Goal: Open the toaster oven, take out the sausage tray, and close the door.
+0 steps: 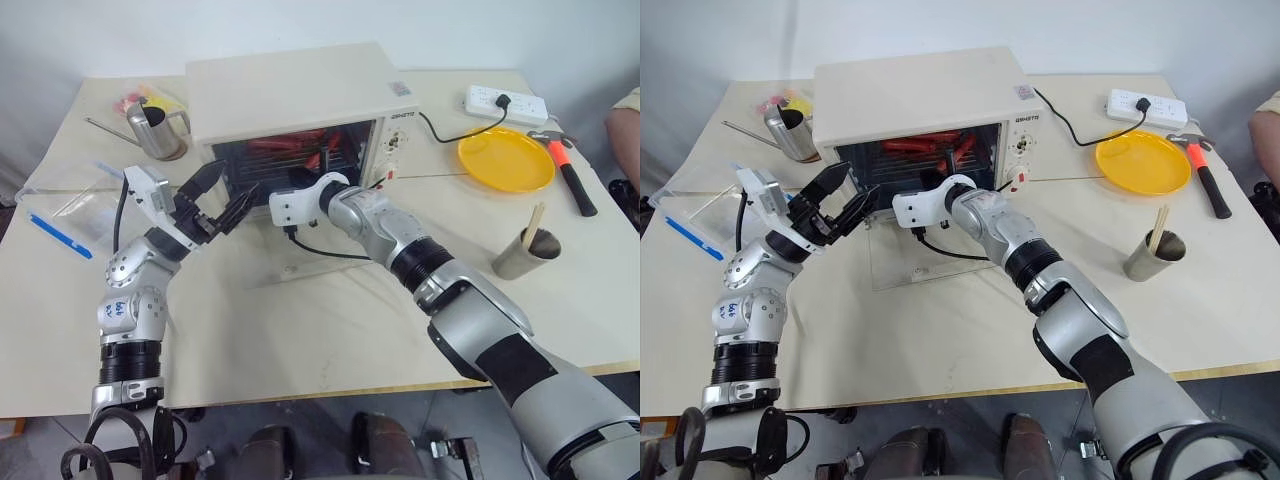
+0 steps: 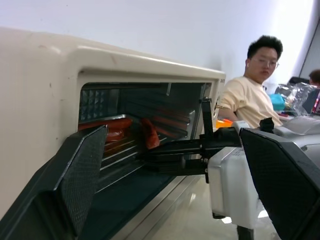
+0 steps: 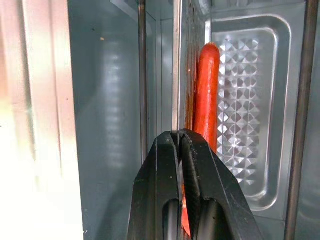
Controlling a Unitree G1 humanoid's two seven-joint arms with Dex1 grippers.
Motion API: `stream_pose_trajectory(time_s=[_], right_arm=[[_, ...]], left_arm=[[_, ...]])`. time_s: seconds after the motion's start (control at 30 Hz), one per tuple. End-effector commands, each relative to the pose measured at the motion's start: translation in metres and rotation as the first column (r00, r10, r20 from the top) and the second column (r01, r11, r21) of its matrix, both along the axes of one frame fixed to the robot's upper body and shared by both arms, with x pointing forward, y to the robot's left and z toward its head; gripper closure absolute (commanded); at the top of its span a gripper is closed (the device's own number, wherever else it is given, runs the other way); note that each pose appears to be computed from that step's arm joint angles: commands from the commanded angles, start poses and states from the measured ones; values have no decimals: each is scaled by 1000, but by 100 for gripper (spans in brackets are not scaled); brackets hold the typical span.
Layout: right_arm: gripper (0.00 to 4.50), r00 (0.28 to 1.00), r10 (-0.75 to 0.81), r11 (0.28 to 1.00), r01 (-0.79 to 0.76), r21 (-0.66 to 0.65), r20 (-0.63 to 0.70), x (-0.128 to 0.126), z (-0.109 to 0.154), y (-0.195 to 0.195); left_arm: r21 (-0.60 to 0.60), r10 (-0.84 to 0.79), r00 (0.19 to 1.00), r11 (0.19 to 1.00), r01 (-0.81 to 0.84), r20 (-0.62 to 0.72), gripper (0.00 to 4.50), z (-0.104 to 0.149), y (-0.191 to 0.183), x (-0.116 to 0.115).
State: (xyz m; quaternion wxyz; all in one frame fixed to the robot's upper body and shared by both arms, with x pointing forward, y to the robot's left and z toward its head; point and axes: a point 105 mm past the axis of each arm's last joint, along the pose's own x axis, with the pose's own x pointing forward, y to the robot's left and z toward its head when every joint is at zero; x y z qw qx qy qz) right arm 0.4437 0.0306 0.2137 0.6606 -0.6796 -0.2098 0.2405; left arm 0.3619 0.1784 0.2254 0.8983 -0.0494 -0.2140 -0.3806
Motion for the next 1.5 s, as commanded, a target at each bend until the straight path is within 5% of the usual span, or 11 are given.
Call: stream_pose_trajectory(time_s=[0.03, 0.6, 0.83, 1.07, 1.17, 1.5], right_arm=[[446, 994, 68, 996, -72, 48, 83, -10, 30, 11], [446, 991, 14, 1000, -12, -15, 133, -16, 23, 6], [247, 987, -86, 995, 77, 65, 135, -4, 36, 8], [247, 987, -118, 992, 113, 53, 106, 3, 31, 12], [305, 989, -109, 994, 107, 28, 102, 3, 24, 15], [305, 982, -154, 988, 151, 37, 104, 11, 17, 14]], left_arm=[[13, 36, 998, 999, -37, 50, 0, 18, 13, 8], [20, 23, 998, 1000, -24, 58, 0, 22, 12, 13], [22, 29, 998, 999, -31, 59, 0, 23, 13, 13], [23, 33, 998, 999, -35, 60, 0, 23, 13, 14], [24, 34, 998, 999, -35, 61, 0, 23, 14, 14], [26, 37, 997, 999, -39, 65, 0, 23, 14, 12]])
